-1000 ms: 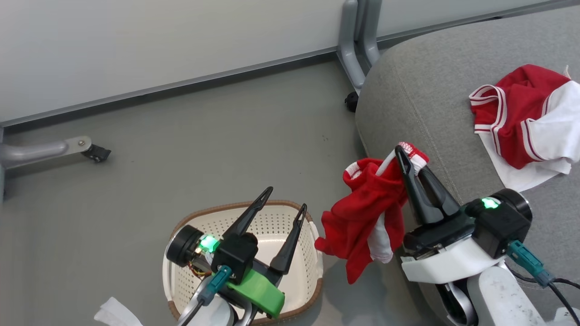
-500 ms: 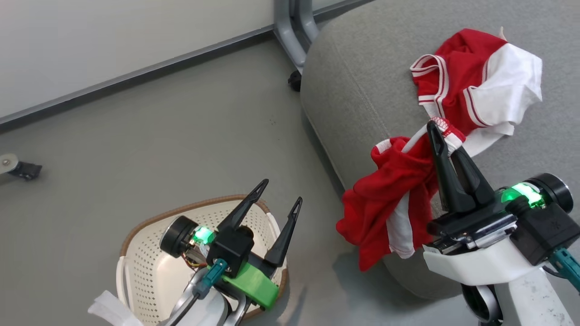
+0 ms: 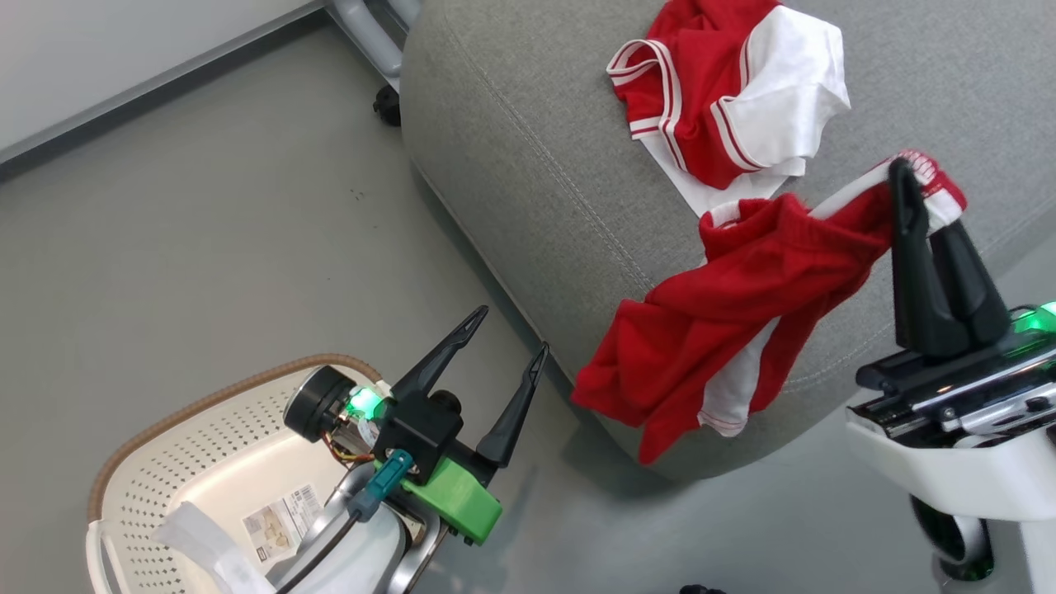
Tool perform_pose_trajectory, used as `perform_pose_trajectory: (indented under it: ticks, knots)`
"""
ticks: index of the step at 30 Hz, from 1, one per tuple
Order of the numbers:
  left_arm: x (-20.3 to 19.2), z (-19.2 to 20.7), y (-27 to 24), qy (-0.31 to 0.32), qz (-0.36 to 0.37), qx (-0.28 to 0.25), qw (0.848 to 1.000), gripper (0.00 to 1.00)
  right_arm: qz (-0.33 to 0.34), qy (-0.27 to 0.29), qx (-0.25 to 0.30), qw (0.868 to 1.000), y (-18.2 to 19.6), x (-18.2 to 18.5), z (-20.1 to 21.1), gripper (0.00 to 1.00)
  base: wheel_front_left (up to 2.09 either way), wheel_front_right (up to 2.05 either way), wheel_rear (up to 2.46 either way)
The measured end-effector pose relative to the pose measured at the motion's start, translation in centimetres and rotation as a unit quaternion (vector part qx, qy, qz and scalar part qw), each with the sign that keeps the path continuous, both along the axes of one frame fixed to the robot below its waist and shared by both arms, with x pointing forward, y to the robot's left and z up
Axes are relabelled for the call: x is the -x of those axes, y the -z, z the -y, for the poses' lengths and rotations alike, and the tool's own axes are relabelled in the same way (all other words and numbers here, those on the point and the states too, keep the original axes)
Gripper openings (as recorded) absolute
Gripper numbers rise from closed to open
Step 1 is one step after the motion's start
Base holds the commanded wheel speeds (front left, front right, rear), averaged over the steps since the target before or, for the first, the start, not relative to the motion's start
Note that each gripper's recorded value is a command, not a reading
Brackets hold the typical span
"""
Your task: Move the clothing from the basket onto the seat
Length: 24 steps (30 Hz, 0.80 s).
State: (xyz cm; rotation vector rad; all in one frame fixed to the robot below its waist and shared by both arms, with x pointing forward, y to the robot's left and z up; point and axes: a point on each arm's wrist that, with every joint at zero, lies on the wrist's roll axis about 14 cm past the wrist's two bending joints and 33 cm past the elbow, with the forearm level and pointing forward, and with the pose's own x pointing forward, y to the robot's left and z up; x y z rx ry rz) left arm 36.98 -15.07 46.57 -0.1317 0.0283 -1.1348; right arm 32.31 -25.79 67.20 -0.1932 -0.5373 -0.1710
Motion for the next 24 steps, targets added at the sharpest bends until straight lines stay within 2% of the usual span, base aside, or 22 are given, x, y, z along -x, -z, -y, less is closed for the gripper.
perform_pose_trajectory:
  ticks: [7, 10, 17, 24]
  knots:
    - [-0.2, 1.4, 0.4, 0.029, -0.007, 0.007, 1.000, 1.00, 0.037, 0.033, 0.096, 0.994, -4.6, -0.6, 2.6, 0.00, 0.00, 0.00, 0.00]
    - [-0.4, 1.8, 0.2, 0.040, -0.004, 0.013, 0.999, 1.00, 0.072, 0.034, 0.105, 0.991, -7.1, -1.9, 3.9, 0.00, 0.00, 0.00, 0.00]
    - [-1.3, 2.3, -0.1, 0.073, 0.006, 0.027, 0.997, 1.00, 0.084, 0.046, 0.141, 0.985, -11.2, -8.2, 8.7, 0.00, 0.00, 0.00, 0.00]
    - [-3.3, 0.8, 2.0, 0.057, -0.010, 0.022, 0.998, 1.00, 0.132, 0.062, 0.178, 0.973, -17.5, -14.3, 11.2, 0.00, 0.00, 0.00, 0.00]
